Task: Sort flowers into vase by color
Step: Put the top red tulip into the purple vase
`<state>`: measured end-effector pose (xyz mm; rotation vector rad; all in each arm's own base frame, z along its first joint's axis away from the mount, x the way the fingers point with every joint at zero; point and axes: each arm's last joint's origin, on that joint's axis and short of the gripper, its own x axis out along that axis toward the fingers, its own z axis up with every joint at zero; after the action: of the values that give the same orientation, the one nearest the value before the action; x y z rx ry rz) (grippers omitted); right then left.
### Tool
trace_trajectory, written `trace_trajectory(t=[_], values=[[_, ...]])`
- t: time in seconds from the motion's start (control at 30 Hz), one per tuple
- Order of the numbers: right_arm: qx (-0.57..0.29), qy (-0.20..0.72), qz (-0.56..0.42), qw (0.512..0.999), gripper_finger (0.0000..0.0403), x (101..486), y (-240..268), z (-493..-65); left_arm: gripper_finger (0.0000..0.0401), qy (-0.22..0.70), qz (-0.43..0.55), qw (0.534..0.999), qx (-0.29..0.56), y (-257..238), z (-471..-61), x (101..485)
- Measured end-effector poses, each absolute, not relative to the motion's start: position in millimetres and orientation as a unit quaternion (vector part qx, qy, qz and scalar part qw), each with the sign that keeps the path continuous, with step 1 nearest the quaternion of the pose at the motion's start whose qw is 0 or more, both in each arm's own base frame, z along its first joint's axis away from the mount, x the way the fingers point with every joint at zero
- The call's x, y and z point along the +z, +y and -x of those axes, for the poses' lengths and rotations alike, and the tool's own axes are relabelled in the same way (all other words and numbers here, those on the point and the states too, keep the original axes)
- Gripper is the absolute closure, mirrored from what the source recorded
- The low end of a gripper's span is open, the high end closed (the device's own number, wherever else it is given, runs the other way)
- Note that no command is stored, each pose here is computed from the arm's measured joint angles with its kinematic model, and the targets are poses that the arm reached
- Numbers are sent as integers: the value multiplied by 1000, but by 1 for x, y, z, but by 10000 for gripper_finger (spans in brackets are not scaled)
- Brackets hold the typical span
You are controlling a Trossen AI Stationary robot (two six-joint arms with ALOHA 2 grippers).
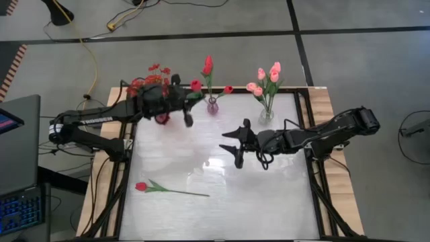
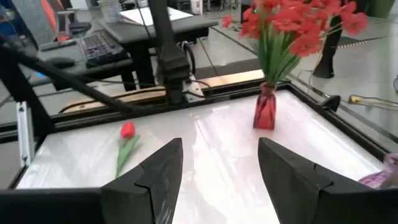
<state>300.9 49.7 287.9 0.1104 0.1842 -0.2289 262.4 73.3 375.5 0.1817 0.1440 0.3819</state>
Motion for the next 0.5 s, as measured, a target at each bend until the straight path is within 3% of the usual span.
trace_trajectory(t=[0.5], values=[[-97, 118, -44, 987, 170, 277, 66, -302, 399, 106, -23, 973, 204, 144, -281, 353]])
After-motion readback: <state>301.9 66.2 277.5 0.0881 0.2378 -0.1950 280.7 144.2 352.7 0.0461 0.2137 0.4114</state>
